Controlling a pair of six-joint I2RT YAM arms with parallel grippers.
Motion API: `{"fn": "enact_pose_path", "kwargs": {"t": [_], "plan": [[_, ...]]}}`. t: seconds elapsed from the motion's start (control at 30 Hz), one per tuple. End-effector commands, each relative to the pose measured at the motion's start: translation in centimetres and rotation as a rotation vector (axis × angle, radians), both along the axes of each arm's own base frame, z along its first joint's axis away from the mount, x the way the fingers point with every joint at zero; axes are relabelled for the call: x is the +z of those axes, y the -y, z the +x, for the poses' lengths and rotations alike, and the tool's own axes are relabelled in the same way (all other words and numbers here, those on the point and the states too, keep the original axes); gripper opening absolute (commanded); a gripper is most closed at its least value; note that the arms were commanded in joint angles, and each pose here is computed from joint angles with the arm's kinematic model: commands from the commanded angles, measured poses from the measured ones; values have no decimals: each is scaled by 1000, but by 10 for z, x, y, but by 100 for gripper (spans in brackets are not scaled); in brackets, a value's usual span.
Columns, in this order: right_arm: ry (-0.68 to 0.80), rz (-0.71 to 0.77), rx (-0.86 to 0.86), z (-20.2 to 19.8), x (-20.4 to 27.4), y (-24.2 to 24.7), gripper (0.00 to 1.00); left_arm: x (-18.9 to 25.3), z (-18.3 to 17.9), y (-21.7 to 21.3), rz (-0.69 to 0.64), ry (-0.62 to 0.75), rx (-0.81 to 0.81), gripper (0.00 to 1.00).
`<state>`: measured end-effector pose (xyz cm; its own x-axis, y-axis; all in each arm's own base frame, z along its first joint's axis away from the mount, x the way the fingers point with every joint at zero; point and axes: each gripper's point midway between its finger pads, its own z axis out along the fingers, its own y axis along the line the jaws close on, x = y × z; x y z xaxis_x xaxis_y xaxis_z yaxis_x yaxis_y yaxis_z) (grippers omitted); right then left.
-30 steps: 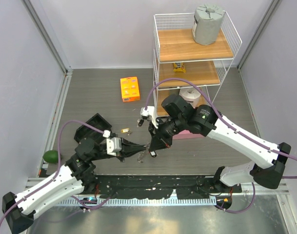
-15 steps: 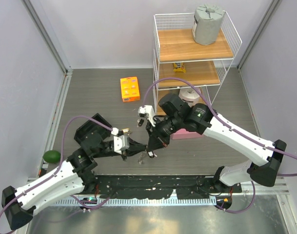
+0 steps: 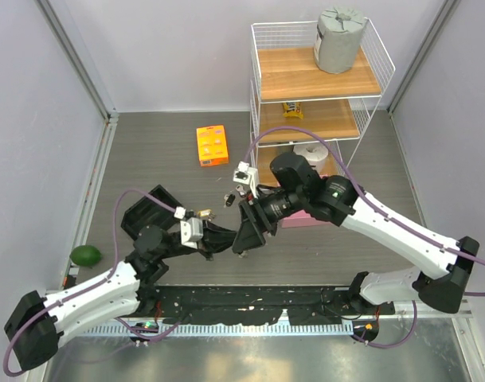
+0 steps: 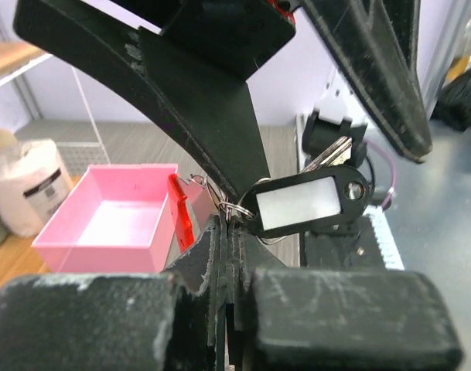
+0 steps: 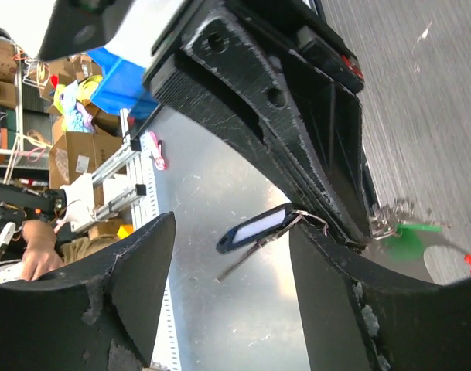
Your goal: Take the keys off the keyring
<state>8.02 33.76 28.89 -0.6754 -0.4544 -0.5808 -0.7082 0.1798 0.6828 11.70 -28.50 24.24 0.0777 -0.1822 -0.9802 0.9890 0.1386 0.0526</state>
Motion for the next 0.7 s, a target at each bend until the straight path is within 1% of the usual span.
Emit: {"fn": "enact_pose_path", "kwargs": {"t": [0.0,0.1,0.17,0.27,0.3,0.33,0.37,0.4,0.47,0.5,0.67], "plan": [[175,252,7,1,75,-1,67,60,-9,-1,-234,40,-74,0],[228,246,-48,7,80,14,69,72,-10,4,-285,-13,-125,0],[275,236,-114,17,81,24,70,79,-11,9,-309,-51,-170,0],[356,200,-202,32,80,40,69,91,-12,13,-348,-90,-220,0],[385,179,-256,38,80,48,68,96,-12,14,-360,-91,-233,0],[421,176,-273,39,83,55,63,98,-13,14,-364,-98,-242,0],[444,142,-318,47,78,61,58,101,-13,15,-366,-96,-247,0],[478,135,-335,48,78,68,48,104,-14,15,-369,-97,-255,0],[536,110,-370,53,73,80,40,108,-15,15,-373,-105,-269,0],[552,96,-380,55,65,83,38,111,-16,15,-376,-106,-278,0],[655,132,-363,54,59,92,35,117,-18,20,-347,-133,-311,0]]}}
